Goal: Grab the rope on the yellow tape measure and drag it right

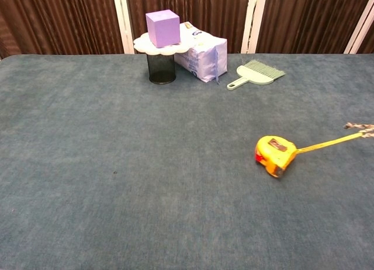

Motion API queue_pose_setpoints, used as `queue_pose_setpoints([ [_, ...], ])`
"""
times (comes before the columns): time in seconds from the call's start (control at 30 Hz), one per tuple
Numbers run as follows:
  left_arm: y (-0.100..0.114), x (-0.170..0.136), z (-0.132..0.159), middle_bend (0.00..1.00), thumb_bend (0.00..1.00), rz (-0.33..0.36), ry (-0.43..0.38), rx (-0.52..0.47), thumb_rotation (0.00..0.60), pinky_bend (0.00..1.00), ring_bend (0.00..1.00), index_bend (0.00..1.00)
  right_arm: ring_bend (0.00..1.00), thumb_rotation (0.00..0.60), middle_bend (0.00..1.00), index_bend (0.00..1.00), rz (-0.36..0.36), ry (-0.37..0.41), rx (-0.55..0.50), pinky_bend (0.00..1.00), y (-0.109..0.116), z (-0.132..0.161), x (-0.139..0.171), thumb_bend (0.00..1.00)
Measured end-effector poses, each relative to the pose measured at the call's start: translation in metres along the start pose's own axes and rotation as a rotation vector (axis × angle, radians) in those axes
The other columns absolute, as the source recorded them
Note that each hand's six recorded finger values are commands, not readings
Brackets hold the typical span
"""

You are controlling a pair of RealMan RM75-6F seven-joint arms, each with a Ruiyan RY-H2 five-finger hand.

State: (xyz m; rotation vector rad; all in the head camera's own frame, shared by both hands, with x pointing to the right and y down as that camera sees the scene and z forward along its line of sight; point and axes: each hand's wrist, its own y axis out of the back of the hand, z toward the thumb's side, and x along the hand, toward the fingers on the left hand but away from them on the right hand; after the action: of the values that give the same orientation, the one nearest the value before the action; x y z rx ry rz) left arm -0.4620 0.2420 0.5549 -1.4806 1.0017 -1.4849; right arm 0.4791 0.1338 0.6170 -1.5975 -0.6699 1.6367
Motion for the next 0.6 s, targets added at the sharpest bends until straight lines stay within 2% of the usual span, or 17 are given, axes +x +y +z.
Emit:
queue_pose_setpoints([
  [0.2,0.0,0.0,0.0,0.0,0.47,0.005,0.003,-0.002,0.6,0.07,0.0,0.04,0.07,0.6,0.08,0.72,-0.025,-0.058,0.043,0.0,0.001,-0.018,0.001,0.52],
  [0.27,0.0,0.0,0.0,0.0,0.47,0.006,0.003,-0.003,0.6,0.07,0.0,0.04,0.07,0.6,0.08,0.68,-0.032,-0.071,0.047,0.0,0.001,-0.02,0.001,0.52],
  [0.33,0.0,0.0,0.0,0.0,0.47,0.004,0.002,-0.003,0.6,0.07,0.0,0.04,0.07,0.6,0.08,0.58,-0.027,-0.064,0.034,0.0,0.0,-0.017,0.001,0.5],
  [0.47,0.0,0.0,0.0,0.0,0.47,0.005,0.004,0.0,0.6,0.07,0.0,0.04,0.05,0.6,0.08,0.33,-0.014,-0.024,-0.027,0.0,0.001,0.001,0.0,0.34],
  [0.6,0.001,-0.001,-0.001,0.0,0.47,0.008,0.005,-0.002,0.6,0.07,0.0,0.04,0.03,0.6,0.06,0.17,-0.022,0.035,-0.093,0.0,0.008,0.028,-0.002,0.25],
])
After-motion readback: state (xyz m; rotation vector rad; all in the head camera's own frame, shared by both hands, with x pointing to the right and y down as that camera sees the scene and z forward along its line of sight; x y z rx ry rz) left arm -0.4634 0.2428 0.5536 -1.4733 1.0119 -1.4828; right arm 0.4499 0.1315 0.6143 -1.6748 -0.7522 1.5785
